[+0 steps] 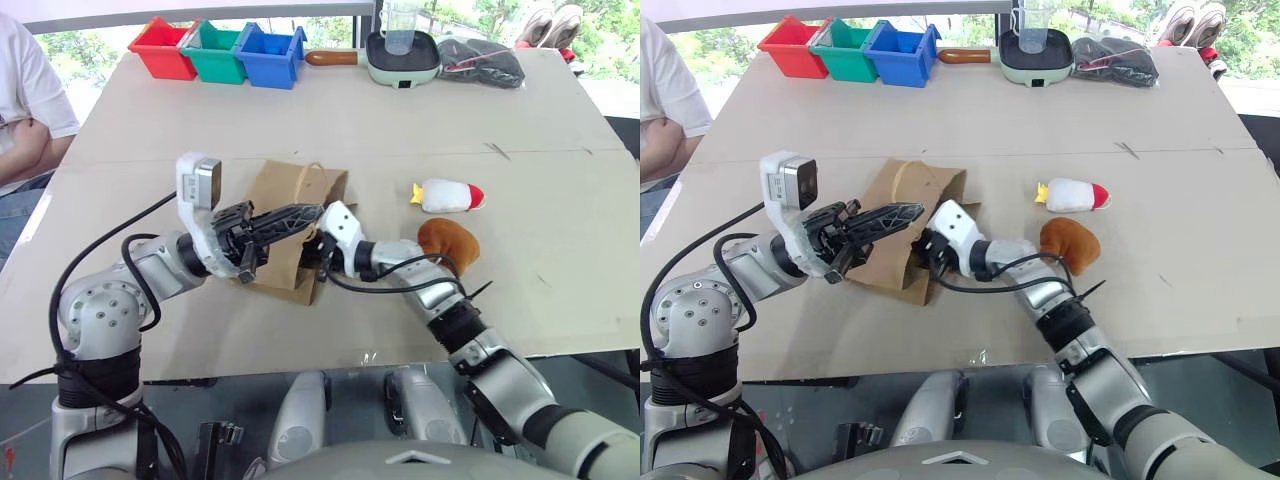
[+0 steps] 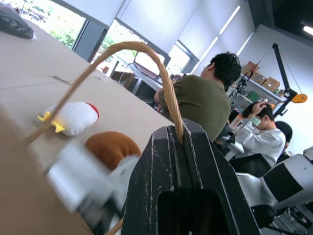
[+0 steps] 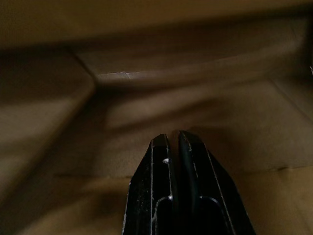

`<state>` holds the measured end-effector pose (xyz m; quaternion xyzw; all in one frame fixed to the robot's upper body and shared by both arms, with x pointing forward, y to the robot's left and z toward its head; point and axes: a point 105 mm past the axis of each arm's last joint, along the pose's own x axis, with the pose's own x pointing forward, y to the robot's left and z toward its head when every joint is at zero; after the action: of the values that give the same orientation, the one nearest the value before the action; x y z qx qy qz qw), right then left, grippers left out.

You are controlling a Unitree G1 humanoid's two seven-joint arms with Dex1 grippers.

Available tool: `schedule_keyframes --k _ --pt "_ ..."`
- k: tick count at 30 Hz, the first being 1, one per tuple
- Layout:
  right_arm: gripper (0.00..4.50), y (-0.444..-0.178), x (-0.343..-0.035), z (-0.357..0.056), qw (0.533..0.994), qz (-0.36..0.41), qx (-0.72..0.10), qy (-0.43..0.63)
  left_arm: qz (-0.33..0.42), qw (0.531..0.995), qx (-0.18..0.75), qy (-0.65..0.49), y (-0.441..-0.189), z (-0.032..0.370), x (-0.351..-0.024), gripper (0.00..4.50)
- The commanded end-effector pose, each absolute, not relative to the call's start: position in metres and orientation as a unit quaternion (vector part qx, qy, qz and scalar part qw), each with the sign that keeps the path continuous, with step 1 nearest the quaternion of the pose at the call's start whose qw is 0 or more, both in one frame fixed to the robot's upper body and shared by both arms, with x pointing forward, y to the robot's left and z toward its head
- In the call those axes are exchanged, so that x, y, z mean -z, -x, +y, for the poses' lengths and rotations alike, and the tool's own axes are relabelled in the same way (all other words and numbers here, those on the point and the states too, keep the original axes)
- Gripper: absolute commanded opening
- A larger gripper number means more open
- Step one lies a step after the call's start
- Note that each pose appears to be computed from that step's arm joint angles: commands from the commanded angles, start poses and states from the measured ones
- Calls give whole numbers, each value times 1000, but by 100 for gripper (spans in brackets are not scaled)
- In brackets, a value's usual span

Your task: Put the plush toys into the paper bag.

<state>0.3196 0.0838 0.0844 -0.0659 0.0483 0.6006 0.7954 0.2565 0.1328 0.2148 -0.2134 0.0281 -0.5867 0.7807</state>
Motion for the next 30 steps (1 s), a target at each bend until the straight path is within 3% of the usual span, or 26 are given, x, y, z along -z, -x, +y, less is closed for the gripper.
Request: schedule_keyframes --k 1,10,12,17,21,24,30 --pt "9 -324 -66 86 796 59 -594 97 -25 783 588 202 -251 138 -243 0" --pt "9 -332 -47 83 812 78 -566 117 -112 803 536 235 -256 170 -304 0" --pt "9 -344 -49 77 837 78 -528 119 -110 809 528 235 -258 170 -304 0" --pt "9 -348 -57 70 850 62 -510 113 -95 825 510 224 -261 172 -292 0" --pt "9 -334 -87 59 837 30 -543 60 -52 844 509 161 -263 168 -265 0" --pt "87 -327 -110 42 838 15 -544 44 -43 847 512 134 -267 167 -253 0" --pt "376 -301 -165 -7 856 -32 -511 71 -52 854 511 82 -277 167 -244 0"
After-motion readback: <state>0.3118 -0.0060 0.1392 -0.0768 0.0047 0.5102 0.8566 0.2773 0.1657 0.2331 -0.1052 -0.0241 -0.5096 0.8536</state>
